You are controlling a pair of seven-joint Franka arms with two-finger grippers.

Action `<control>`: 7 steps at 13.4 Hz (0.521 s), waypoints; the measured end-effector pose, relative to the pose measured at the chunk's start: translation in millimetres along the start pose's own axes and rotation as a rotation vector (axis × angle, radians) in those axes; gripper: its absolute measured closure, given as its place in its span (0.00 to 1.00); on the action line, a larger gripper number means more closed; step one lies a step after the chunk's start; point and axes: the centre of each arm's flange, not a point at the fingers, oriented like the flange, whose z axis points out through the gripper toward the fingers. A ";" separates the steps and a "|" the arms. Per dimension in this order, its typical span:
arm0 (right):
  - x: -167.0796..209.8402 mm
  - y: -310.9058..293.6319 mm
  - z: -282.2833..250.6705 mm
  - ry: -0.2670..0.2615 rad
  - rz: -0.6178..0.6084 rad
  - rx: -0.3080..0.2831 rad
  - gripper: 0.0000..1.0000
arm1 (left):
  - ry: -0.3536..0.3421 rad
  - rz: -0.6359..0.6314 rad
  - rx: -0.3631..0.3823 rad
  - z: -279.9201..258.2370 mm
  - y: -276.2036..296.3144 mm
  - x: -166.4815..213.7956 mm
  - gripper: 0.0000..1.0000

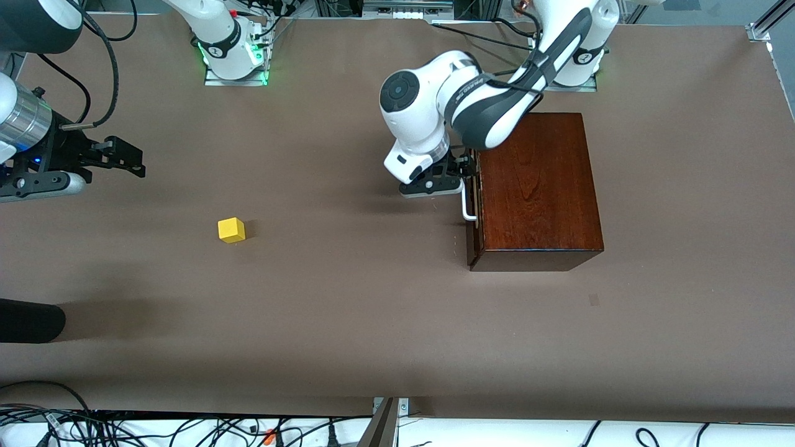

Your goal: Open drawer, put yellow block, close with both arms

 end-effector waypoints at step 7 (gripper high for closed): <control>0.1 0.1 0.2 0.000 0.000 0.000 0.00 | -0.006 -0.032 0.050 35.6 5.4 5.8 0.00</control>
